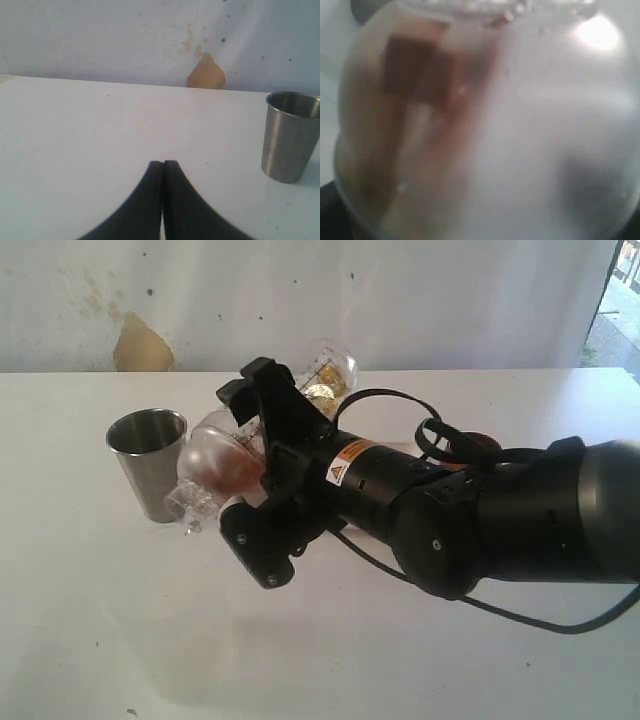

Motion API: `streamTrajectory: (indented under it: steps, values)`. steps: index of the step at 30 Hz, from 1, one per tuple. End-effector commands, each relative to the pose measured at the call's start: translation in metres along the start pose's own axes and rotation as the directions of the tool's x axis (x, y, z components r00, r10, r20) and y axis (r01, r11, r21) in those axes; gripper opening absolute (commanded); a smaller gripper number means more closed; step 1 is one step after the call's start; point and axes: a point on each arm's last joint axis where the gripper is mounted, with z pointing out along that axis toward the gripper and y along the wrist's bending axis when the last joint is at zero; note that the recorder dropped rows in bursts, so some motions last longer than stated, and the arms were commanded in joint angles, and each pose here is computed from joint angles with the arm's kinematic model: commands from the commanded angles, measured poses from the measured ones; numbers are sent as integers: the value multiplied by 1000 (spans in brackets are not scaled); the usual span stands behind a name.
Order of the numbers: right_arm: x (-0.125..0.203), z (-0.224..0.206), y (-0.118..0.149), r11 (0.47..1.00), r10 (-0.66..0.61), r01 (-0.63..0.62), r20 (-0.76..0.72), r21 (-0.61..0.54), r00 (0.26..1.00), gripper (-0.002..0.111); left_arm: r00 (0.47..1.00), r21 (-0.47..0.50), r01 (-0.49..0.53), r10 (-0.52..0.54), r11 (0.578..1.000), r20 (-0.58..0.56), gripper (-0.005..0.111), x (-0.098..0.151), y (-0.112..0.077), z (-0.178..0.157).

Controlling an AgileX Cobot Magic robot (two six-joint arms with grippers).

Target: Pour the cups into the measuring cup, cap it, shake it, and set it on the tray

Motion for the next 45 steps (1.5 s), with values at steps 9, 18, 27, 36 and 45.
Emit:
streamTrajectory:
  steps: [9,18,27,36,45]
  values:
    - [1,-1,-12,993,-85,85,-3,80,996,0,1000,2,2,-2,1000,-2,0,2,0,0]
    - [1,-1,-12,993,-87,87,-3,82,996,0,1000,2,2,-2,1000,-2,0,2,0,0]
    - [1,-1,-12,993,-84,84,-3,82,996,0,1000,2,2,-2,1000,-2,0,2,0,0]
    - [1,-1,-12,993,-84,84,-3,82,996,0,1000,2,2,-2,1000,-2,0,2,0,0]
    - [1,-1,-12,993,-84,84,-2,81,996,0,1000,2,2,-2,1000,-2,0,2,0,0]
